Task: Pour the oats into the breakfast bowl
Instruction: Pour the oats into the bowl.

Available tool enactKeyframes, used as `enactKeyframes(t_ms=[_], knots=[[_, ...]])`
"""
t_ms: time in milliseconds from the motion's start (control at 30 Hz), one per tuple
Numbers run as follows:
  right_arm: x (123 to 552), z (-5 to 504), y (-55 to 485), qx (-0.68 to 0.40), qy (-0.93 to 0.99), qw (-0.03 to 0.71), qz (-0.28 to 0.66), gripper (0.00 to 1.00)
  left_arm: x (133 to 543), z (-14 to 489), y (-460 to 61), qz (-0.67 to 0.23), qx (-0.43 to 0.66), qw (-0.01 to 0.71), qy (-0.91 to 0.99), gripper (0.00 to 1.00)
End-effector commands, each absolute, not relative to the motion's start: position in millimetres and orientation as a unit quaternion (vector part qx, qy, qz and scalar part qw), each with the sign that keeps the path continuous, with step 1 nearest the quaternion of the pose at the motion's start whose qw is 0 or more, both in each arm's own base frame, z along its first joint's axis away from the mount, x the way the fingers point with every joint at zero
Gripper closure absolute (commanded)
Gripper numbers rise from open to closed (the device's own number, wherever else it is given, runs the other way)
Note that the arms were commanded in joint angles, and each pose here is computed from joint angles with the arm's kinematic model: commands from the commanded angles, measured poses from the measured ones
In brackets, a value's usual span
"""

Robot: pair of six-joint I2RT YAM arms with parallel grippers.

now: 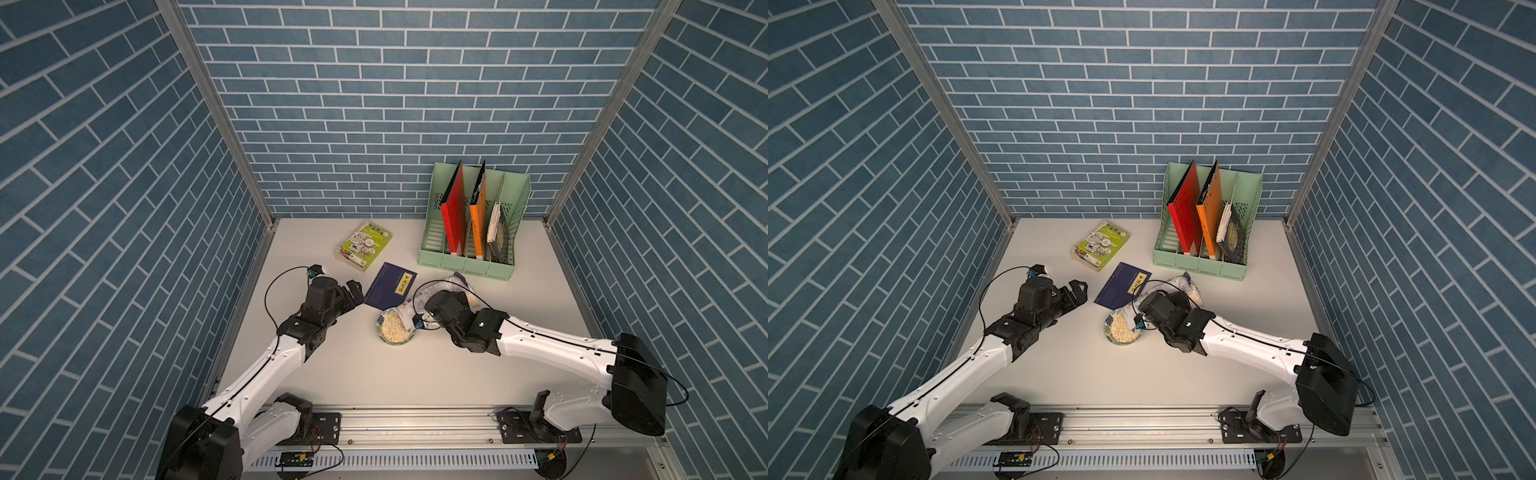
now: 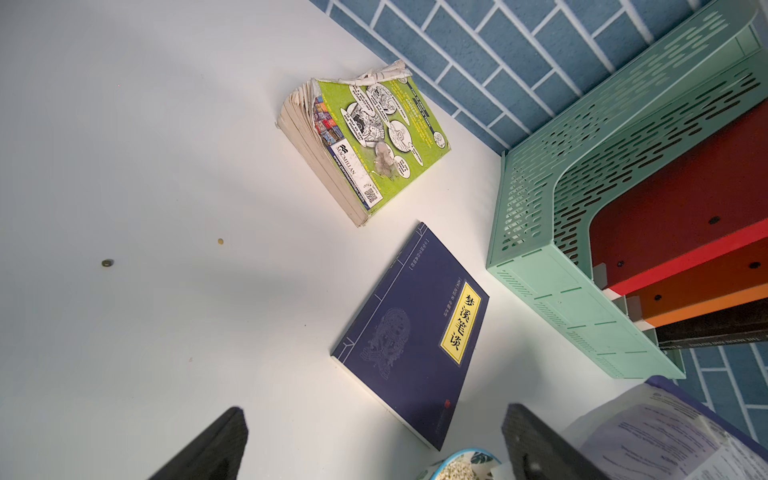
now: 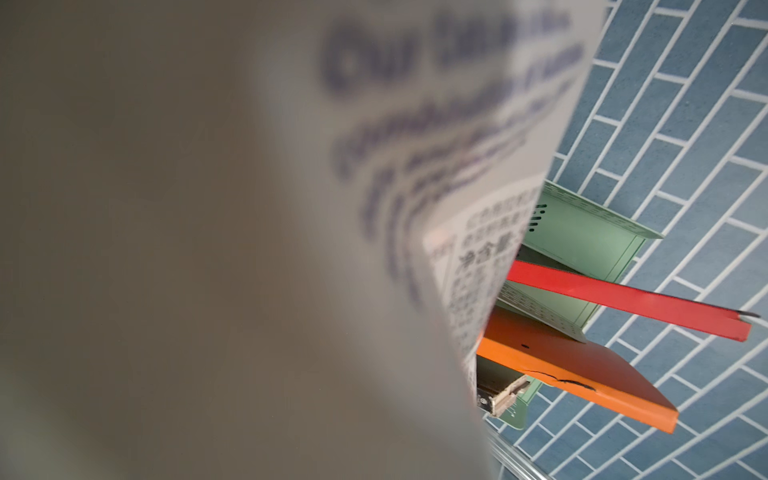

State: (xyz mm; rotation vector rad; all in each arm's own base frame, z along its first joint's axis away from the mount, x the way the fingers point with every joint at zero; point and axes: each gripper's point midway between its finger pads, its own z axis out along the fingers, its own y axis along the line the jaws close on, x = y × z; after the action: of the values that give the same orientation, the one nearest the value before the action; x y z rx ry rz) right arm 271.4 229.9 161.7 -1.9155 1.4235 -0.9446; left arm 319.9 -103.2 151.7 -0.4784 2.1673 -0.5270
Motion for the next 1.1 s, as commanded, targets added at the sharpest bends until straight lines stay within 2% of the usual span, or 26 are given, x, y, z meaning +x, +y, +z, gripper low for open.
enactKeyframes(t_ms=[0, 533, 800, 1067], knots=[[273.7, 185.5, 231.4, -0.654, 0.598, 0.349, -0.304, 1.0, 323.4, 159.4, -98.7, -0.198, -0.189, 0.425, 0.862, 0.0], [251.0, 164.0, 233.5, -0.565, 0.709, 0.422, -0.03, 1.0, 330.2, 181.3, -97.7, -0.194, -0.175, 0.451, 0.853, 0.0], [245.6, 184.3, 225.6, -0.454, 0.713, 0.515, 0.142, 1.0, 335.1, 205.7, -102.7, -0.212, -0.154, 0.482, 0.836, 0.0], [233.6, 223.8, 206.8, -0.35, 0.637, 0.615, 0.306, 1.0, 341.3, 250.4, -143.6, -0.286, -0.03, 0.525, 0.801, 0.01]])
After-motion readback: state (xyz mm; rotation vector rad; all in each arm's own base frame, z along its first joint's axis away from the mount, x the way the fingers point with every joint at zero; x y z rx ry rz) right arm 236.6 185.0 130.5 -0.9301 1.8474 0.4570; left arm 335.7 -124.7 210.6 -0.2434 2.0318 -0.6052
